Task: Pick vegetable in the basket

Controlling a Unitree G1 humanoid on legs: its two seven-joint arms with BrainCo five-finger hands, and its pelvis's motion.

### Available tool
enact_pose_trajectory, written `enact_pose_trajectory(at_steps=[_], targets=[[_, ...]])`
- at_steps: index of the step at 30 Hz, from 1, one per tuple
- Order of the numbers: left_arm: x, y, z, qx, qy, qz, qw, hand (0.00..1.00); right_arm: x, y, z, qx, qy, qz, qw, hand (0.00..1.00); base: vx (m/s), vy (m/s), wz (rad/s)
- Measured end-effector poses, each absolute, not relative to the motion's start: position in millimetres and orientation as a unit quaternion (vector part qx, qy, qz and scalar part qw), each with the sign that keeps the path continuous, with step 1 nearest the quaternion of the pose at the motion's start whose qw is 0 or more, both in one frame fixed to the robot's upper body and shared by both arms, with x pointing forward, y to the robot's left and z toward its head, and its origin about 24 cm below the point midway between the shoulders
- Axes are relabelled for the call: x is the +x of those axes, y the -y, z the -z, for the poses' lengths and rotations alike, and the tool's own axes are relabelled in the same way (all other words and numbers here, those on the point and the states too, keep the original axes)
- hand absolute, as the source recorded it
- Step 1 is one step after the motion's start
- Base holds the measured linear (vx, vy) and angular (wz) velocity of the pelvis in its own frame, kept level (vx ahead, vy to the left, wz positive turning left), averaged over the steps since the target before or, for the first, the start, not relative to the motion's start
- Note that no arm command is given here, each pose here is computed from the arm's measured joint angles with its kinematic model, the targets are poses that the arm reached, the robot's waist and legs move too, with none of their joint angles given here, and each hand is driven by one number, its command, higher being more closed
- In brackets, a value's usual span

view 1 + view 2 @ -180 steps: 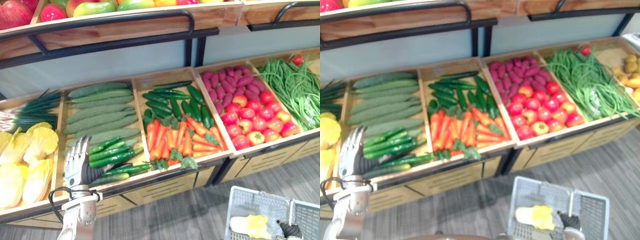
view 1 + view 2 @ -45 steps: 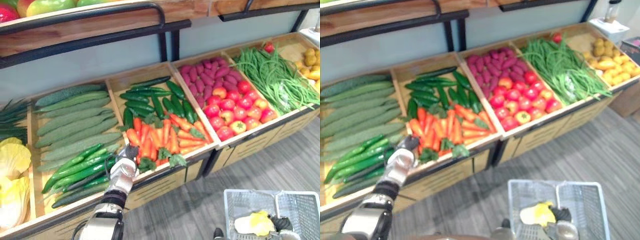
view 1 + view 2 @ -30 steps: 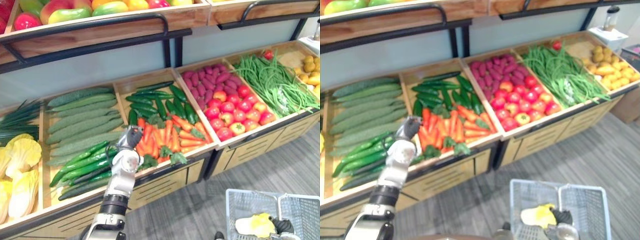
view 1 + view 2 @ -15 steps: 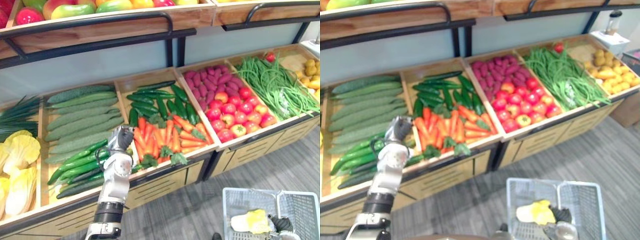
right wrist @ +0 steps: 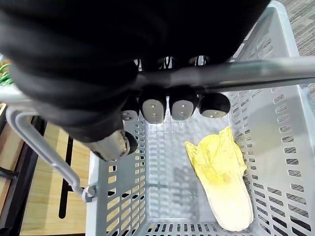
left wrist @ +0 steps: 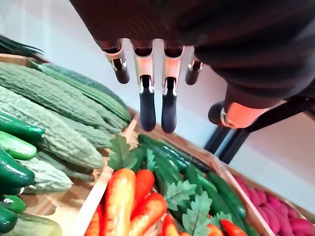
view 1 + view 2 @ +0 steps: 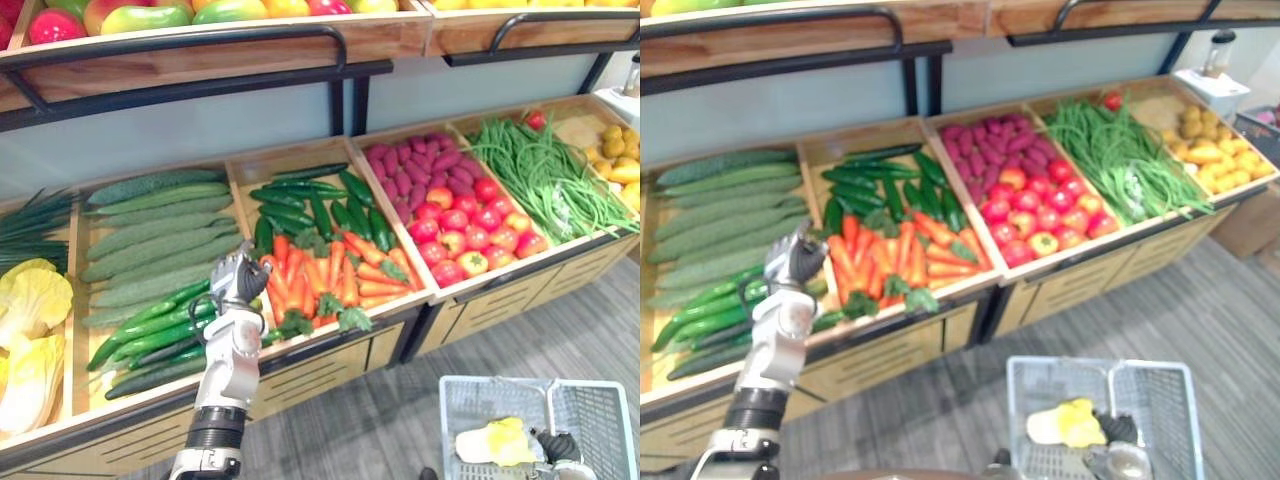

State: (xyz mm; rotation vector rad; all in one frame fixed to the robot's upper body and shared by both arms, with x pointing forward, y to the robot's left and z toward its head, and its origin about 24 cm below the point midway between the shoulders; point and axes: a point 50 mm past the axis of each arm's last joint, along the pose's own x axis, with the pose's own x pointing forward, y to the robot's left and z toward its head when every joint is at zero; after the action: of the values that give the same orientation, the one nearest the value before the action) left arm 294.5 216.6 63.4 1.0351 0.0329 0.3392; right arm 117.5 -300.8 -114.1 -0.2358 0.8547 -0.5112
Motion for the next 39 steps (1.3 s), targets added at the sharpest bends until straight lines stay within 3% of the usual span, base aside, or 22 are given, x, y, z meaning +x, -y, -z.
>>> enact_pose_trajectory(at_steps=[16, 29, 39], targets=[[291, -208, -60, 0.497, 0.008, -0.155, 0.854, 0.0, 119, 299, 114, -0.116, -0.402, 0.24, 0.876, 1.0, 0.0, -0.001, -0.01], [241, -251, -16, 0.467, -0.075, -0.211, 0.856, 0.0, 135, 300, 107, -0.136, -0.382, 0.245, 0.881, 1.0, 0.0, -0.002, -0.04], [238, -255, -12, 0.469, -0.084, -0.228, 0.849, 0.0, 143, 297, 105, -0.146, -0.374, 0.232, 0.886, 1.0, -0.01, -0.003, -0.06]])
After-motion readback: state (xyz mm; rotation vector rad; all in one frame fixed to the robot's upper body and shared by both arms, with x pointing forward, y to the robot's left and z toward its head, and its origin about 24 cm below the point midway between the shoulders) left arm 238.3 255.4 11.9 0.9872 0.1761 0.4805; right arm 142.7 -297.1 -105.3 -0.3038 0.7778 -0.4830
